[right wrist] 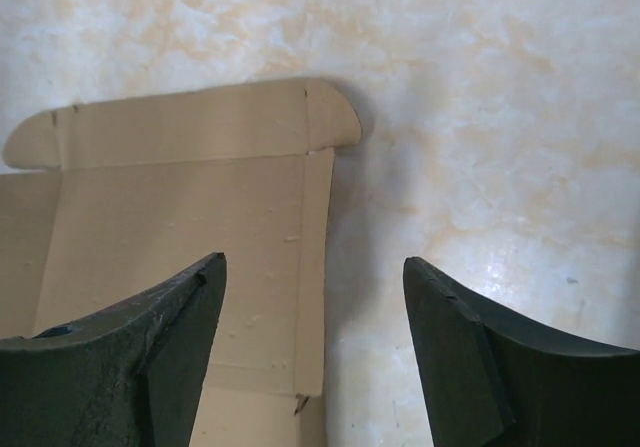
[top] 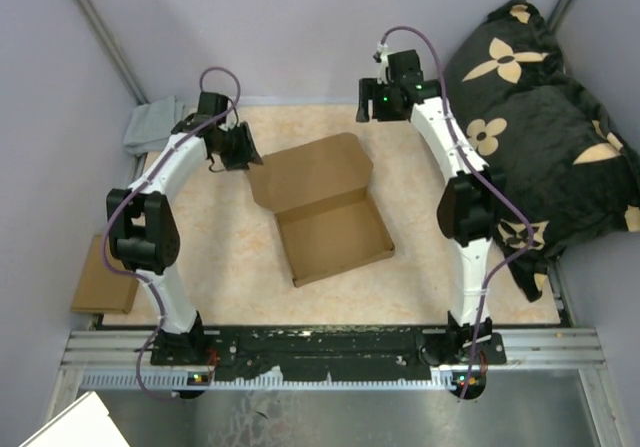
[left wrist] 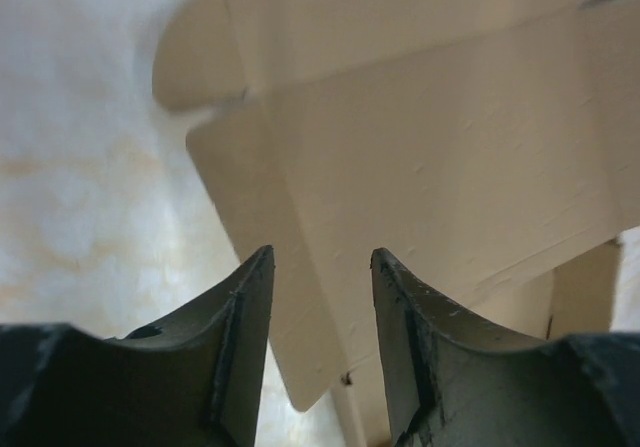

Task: Fold the paper box

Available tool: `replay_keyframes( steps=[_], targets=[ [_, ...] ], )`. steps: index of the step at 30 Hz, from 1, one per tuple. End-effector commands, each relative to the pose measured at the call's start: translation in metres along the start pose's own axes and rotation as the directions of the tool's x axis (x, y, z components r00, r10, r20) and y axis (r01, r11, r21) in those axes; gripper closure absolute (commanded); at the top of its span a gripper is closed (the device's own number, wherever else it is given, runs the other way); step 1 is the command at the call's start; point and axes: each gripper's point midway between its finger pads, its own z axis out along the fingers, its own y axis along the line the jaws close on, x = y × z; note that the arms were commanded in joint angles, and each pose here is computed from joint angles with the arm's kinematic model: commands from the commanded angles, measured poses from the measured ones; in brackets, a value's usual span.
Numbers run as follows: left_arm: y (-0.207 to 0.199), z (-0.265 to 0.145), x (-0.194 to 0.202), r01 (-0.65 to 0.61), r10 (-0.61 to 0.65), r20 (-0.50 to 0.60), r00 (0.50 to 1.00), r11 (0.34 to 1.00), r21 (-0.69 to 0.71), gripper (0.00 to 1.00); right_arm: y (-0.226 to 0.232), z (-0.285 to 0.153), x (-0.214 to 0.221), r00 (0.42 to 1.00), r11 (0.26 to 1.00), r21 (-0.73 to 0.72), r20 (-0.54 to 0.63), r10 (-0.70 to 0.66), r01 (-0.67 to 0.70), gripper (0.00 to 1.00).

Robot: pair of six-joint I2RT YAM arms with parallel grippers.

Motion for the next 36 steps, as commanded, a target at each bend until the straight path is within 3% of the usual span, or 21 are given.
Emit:
replay_keyframes(
  steps=[1, 11, 26, 29, 33, 36],
  targets=[
    [0.000, -0.014, 0.036, 0.038, -0.037, -0.143, 0.989, 0.999, 0.005, 0.49, 0.006, 0.014, 0.016, 0.992, 0.996, -0.082, -0.126, 0.014, -0.025, 0.27],
    [0.022, -0.003, 0.044, 0.064, -0.071, -0.180, 0.981, 0.997, -0.042, 0.49, 0.010, 0.053, 0.047, 0.976, 0.985, -0.163, -0.217, 0.025, -0.061, 0.28],
    [0.036, 0.032, 0.060, 0.104, -0.115, -0.251, 0.961, 0.993, -0.056, 0.51, 0.009, 0.090, 0.079, 0.954, 0.975, -0.187, -0.294, 0.062, -0.121, 0.42],
    [0.037, 0.037, 0.060, 0.105, -0.116, -0.258, 0.959, 0.993, -0.058, 0.52, 0.011, 0.092, 0.082, 0.952, 0.972, -0.197, -0.301, 0.064, -0.127, 0.49],
    [0.040, 0.047, 0.054, 0.087, -0.102, -0.250, 0.963, 0.994, -0.069, 0.54, 0.015, 0.095, 0.086, 0.949, 0.971, -0.201, -0.309, 0.061, -0.128, 0.68],
    [0.036, 0.052, 0.043, 0.081, -0.091, -0.233, 0.968, 0.995, -0.053, 0.68, 0.015, 0.094, 0.084, 0.953, 0.977, -0.182, -0.299, 0.053, -0.112, 0.80]
  ],
)
